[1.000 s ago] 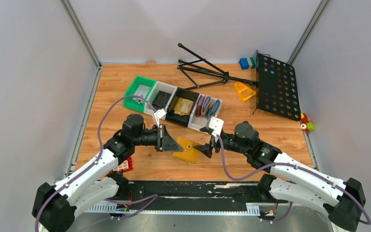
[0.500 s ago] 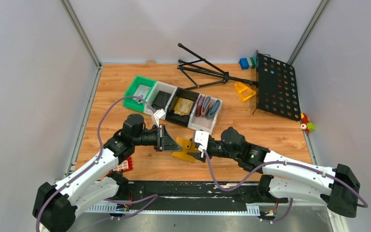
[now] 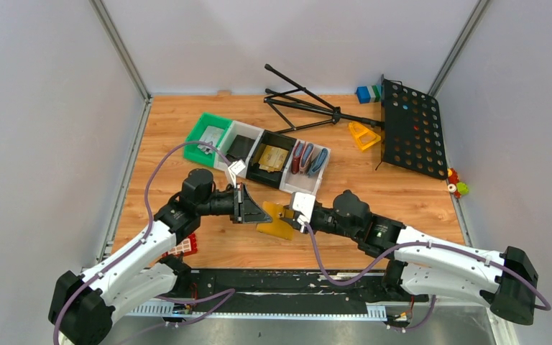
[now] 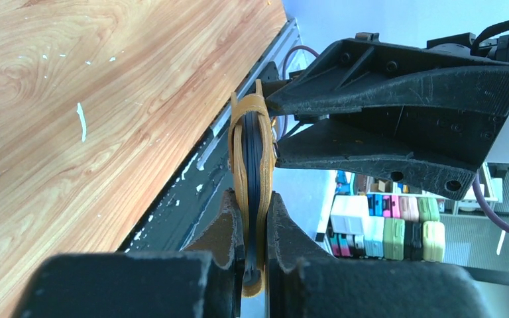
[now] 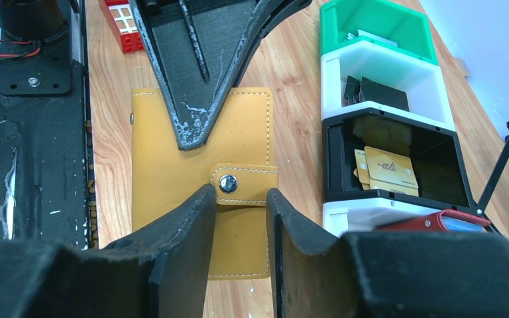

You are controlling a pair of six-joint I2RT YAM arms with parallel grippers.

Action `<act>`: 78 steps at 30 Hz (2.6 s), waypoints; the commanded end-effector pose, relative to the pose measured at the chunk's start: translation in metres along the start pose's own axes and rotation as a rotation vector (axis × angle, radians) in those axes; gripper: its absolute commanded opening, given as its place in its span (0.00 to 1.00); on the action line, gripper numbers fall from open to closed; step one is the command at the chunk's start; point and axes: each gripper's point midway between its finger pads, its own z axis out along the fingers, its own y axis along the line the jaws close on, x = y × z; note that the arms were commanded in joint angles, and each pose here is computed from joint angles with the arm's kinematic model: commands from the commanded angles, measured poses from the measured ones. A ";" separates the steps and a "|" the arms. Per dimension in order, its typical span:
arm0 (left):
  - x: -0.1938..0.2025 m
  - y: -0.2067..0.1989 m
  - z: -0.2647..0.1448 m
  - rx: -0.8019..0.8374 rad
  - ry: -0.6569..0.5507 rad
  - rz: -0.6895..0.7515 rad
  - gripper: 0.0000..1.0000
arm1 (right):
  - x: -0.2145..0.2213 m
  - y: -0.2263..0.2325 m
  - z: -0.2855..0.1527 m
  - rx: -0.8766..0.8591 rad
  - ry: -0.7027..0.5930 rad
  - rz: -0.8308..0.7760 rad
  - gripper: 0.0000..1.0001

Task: Take the credit cards out of the card holder
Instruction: Open the card holder at the center of the board.

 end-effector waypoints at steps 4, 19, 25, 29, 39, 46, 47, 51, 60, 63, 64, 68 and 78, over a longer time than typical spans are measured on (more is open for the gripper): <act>0.004 -0.023 -0.005 0.084 0.033 0.032 0.00 | -0.019 -0.013 -0.004 0.055 -0.074 -0.012 0.38; 0.003 -0.024 -0.005 0.087 0.030 0.034 0.00 | -0.012 -0.020 0.006 0.089 -0.021 -0.003 0.05; 0.004 -0.022 -0.004 0.084 0.041 0.023 0.00 | -0.011 -0.041 0.004 0.209 0.004 0.032 0.00; 0.006 -0.021 -0.004 0.084 0.043 0.023 0.00 | -0.010 -0.054 -0.003 0.293 0.007 0.064 0.00; 0.009 -0.015 -0.003 0.077 0.053 0.016 0.00 | -0.006 -0.078 -0.018 0.462 0.009 0.225 0.00; 0.013 -0.007 -0.002 0.060 0.066 0.013 0.00 | 0.001 -0.096 -0.029 0.524 -0.019 0.324 0.00; 0.015 -0.005 -0.001 0.056 0.072 0.011 0.00 | 0.001 -0.098 -0.031 0.520 -0.026 0.332 0.00; 0.016 -0.001 -0.001 0.039 0.078 0.006 0.00 | 0.001 -0.098 -0.032 0.489 -0.031 0.335 0.01; 0.010 -0.007 -0.001 0.046 0.056 0.010 0.00 | -0.023 0.008 -0.017 -0.133 -0.154 0.059 0.66; 0.009 -0.010 -0.002 0.052 0.054 0.012 0.00 | -0.024 0.023 -0.018 -0.196 -0.187 0.007 0.64; 0.009 -0.010 -0.002 0.054 0.054 0.014 0.00 | -0.025 0.025 -0.017 -0.207 -0.187 -0.001 0.63; 0.008 -0.013 -0.003 0.061 0.055 0.013 0.00 | -0.016 0.028 -0.007 -0.220 -0.133 -0.024 0.62; 0.008 -0.019 -0.003 0.084 0.060 0.017 0.00 | -0.005 0.014 0.013 -0.125 -0.031 -0.072 0.40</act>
